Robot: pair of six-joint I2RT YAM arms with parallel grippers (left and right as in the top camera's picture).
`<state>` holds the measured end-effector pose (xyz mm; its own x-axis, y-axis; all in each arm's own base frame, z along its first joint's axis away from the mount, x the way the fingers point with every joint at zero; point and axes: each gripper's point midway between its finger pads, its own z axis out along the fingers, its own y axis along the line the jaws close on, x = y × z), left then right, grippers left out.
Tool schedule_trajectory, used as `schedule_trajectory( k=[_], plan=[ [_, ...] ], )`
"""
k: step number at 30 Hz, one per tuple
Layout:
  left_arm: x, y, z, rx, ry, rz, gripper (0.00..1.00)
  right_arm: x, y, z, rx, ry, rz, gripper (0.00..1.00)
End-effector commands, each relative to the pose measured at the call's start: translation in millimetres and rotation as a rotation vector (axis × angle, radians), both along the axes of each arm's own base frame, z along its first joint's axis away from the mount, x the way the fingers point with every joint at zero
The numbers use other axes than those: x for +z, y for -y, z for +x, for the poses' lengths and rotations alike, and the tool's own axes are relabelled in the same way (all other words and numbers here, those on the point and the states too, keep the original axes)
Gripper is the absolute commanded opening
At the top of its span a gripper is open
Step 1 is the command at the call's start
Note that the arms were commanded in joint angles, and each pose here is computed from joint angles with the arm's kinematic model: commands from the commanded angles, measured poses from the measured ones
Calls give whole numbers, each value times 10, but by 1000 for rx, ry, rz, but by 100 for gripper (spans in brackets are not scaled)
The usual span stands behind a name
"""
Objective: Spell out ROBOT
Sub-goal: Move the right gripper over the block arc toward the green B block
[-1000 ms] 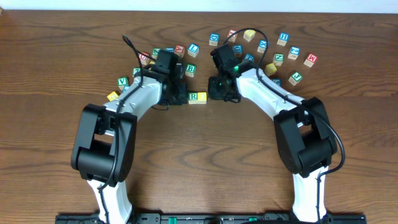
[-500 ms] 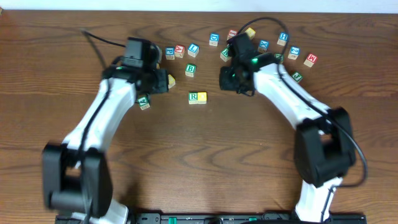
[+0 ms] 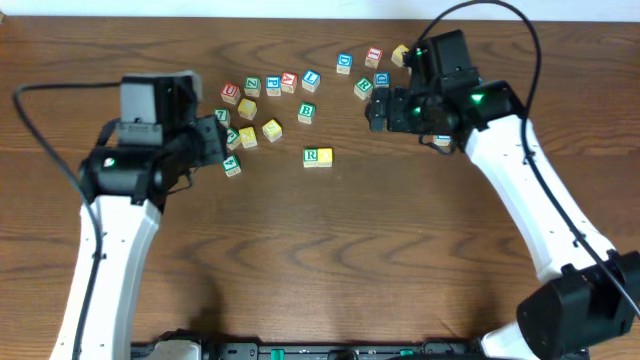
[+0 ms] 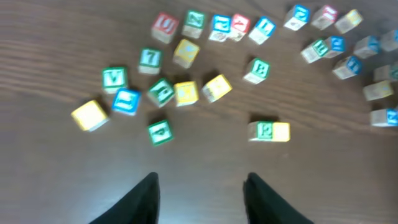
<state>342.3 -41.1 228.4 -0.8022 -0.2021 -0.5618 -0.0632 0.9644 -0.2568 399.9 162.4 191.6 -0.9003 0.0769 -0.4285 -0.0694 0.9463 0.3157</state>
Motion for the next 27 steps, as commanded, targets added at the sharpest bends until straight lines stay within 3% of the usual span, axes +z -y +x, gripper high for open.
schedule_trajectory(
  k=[1, 6, 13, 19, 20, 27],
  plan=[
    [139, -186, -47, 50, 30, 32, 56, 241, 76, -30, 52, 26, -5, 99],
    [227, -451, -55, 129, 48, 33, 76, 626, 108, -17, 90, 78, -31, 99],
    [469, -846, -132, 250, 61, 36, 80, 859, -112, 302, 125, 116, -41, 99],
    [467, -954, -152, 283, 55, 37, 82, 667, -718, 682, 205, 140, -27, 99],
    [463, -953, -150, 282, 54, 37, 88, 603, -815, 735, 201, 140, -24, 99],
    [369, -949, -167, 288, 15, 29, 89, -129, -1458, 1010, 143, 82, 43, 99]
  ],
)
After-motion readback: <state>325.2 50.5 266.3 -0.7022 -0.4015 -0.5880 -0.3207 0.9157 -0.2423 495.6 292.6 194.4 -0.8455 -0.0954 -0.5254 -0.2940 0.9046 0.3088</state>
